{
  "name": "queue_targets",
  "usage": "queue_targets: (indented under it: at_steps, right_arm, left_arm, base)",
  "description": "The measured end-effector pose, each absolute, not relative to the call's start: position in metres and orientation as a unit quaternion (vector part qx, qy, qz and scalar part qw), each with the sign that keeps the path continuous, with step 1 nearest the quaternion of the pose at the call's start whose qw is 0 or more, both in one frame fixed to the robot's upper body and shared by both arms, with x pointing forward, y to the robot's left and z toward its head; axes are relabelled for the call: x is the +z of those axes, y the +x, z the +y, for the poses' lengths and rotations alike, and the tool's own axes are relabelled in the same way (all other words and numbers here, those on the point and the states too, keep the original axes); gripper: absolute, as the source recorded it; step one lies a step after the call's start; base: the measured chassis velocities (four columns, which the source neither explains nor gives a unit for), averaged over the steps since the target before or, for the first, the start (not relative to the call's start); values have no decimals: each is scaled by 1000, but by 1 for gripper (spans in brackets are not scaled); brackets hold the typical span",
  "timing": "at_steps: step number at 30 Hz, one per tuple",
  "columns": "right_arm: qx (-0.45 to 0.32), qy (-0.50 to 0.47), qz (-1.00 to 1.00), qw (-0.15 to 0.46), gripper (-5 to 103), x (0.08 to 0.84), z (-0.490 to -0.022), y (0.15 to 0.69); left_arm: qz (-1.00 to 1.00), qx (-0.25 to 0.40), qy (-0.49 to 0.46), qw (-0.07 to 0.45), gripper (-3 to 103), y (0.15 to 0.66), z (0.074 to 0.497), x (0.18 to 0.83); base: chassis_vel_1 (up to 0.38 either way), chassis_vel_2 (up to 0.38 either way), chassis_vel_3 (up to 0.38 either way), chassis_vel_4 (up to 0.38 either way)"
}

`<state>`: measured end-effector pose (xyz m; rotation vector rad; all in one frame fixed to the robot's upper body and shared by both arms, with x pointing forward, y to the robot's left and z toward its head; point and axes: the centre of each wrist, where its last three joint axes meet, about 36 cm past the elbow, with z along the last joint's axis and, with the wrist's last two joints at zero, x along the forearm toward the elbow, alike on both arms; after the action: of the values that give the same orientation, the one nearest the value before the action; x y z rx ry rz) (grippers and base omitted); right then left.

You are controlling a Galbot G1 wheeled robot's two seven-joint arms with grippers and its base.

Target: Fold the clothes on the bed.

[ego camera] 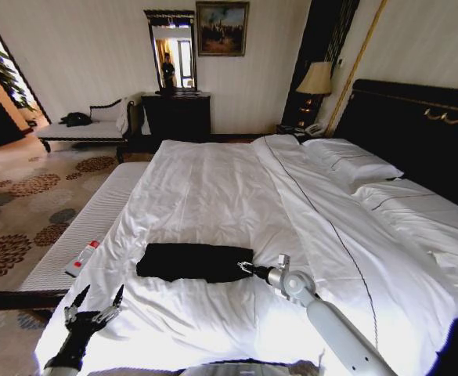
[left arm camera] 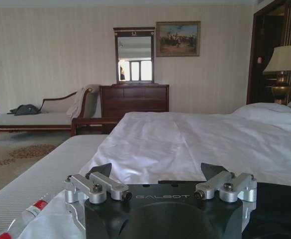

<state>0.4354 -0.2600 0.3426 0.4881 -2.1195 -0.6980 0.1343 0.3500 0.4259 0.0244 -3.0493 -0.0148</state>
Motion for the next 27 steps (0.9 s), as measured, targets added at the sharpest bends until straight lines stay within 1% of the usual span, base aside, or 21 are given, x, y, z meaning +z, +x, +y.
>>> queue_targets:
  at_steps: [2,3,5,6,7,8,9,10,21,27]
  right_arm:
    - [-278,195,-844,414,29,344,-259,435]
    - [-278,195,-844,414,29,344,-259,435]
    - [-277,198,-846,412,19,346,-258,434]
    - [-276,199,-846,410,19,347,-258,434]
    - [-276,200,-847,409,14,349,-258,434]
    - [-276,200,-847,409,14,349,-258,434]
    - [-276,200,-847,408,8,350,-258,434]
    - [-276,200,-848,406,6,352,-257,433]
    - [-276,210,-851,394,6,369,-251,425]
    - [-262,200,-862,385,6,380,-265,416]
  left_arm:
    - [-999,-5,8,46,100,134,350,426]
    - [-999,-5,8,46,100,134,350,426]
    - [-999,-5,8,46,100,134,350,426]
    - [-999,-5,8,46,100,134,350,426]
    - [-999,-5,8,46,100,134,350,426]
    - [-999,-5,8,46,100,134,350,426]
    - [-999,-5,8,46,100,134,350,426]
    - [-999,-5,8,46,100,134,350,426]
    - [-999,-5,8,46,100,134,350,426]
    - [-999,-5,8,46,100,134,350,426]
  base:
    - [0,0,0,0]
    - [0,0,0,0]
    - [0,0,0,0]
    - [0,0,0,0]
    - [0,0,0,0]
    - [0,0,0,0]
    - [0,0,0,0]
    - [0,0,0,0]
    - [0,0,0,0]
    - [0,0,0,0]
